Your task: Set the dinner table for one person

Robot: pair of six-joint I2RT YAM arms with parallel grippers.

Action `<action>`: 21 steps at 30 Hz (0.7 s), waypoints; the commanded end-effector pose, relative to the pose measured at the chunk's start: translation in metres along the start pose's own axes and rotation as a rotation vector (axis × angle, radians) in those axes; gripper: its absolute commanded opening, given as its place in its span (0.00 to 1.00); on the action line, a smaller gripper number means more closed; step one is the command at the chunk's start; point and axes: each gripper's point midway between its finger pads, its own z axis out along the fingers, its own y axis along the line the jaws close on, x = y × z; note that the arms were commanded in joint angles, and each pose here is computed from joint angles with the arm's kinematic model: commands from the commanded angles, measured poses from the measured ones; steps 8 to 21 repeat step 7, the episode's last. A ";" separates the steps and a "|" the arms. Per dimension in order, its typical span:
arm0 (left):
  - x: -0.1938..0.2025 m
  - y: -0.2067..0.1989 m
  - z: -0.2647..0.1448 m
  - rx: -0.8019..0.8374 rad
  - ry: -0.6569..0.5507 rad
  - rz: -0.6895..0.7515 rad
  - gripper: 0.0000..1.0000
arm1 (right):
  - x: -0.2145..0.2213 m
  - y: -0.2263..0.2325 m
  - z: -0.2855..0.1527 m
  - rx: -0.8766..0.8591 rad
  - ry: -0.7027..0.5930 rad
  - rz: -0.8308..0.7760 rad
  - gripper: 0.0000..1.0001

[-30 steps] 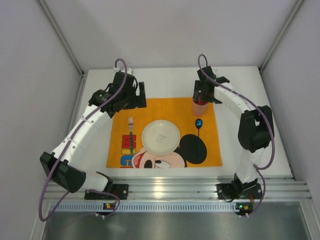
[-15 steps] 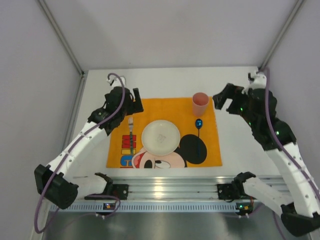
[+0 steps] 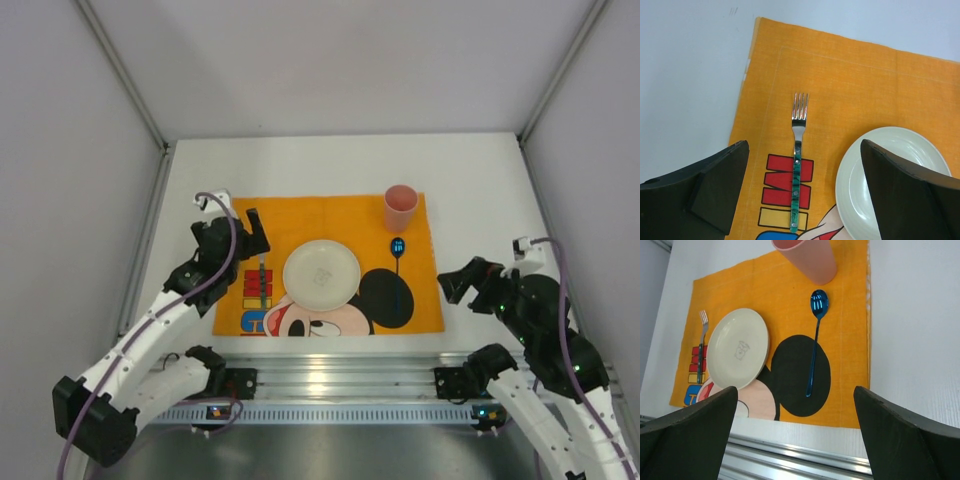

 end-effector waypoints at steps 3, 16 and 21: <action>-0.011 0.006 -0.005 -0.013 -0.058 -0.023 0.98 | 0.005 -0.007 -0.004 0.050 0.040 0.010 1.00; -0.022 0.017 -0.013 -0.050 -0.104 -0.028 0.97 | 0.006 -0.001 -0.003 0.021 0.062 -0.007 1.00; -0.022 0.017 -0.013 -0.050 -0.104 -0.028 0.97 | 0.006 -0.001 -0.003 0.021 0.062 -0.007 1.00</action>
